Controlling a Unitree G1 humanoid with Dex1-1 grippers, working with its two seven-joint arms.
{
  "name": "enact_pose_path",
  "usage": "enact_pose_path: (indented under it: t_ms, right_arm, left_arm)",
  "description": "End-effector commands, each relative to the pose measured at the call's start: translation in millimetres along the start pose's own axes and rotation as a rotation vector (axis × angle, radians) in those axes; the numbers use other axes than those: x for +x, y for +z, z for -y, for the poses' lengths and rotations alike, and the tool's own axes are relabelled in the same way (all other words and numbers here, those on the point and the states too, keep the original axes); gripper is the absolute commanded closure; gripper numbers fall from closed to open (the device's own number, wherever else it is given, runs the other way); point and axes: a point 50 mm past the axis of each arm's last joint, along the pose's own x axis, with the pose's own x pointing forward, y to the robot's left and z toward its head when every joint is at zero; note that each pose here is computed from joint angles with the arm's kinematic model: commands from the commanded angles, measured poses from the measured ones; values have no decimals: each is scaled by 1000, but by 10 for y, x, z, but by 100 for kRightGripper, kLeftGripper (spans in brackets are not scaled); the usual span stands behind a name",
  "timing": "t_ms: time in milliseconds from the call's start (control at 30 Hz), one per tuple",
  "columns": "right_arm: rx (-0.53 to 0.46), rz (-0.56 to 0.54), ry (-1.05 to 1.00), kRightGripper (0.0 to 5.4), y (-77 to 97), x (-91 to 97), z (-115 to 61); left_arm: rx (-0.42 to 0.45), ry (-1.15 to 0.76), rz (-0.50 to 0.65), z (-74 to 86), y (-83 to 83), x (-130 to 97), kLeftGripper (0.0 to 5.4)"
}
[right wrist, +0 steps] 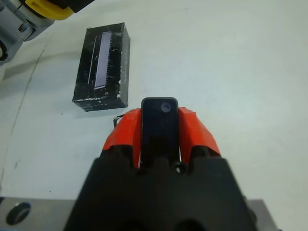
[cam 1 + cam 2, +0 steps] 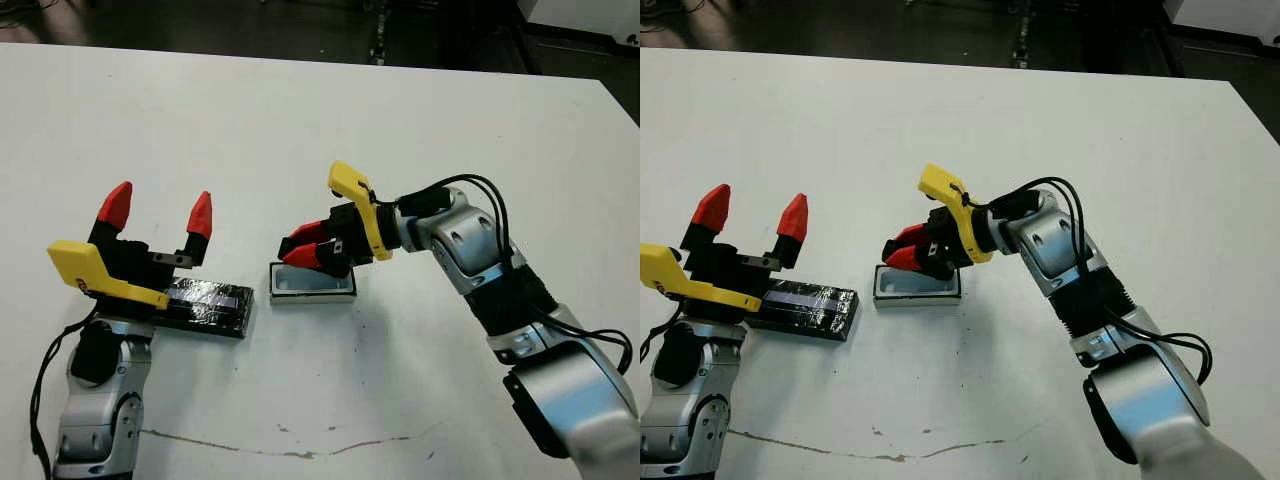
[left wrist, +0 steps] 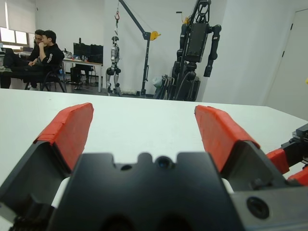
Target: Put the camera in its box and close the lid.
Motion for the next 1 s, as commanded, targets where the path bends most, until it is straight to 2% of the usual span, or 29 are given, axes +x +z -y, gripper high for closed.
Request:
enact_pose_path:
  t_ms: [33, 367, 767, 1000]
  right_arm:
    - [-1, -2, 3, 372, -5, 7, -22]
    - [-35, 17, 25, 372, 15, 68, -45]
    - [-18, 21, 47, 372, -49, 80, -37]
    - [-22, -31, 41, 372, -54, 63, -37]
  left_arm:
    - [-4, 7, -16, -13, -35, -35, 0]
    - [4, 5, -20, -11, -39, -34, 0]
    - [6, 5, -21, -11, -36, -32, 0]
    - [3, 1, -19, -10, -30, -30, 0]
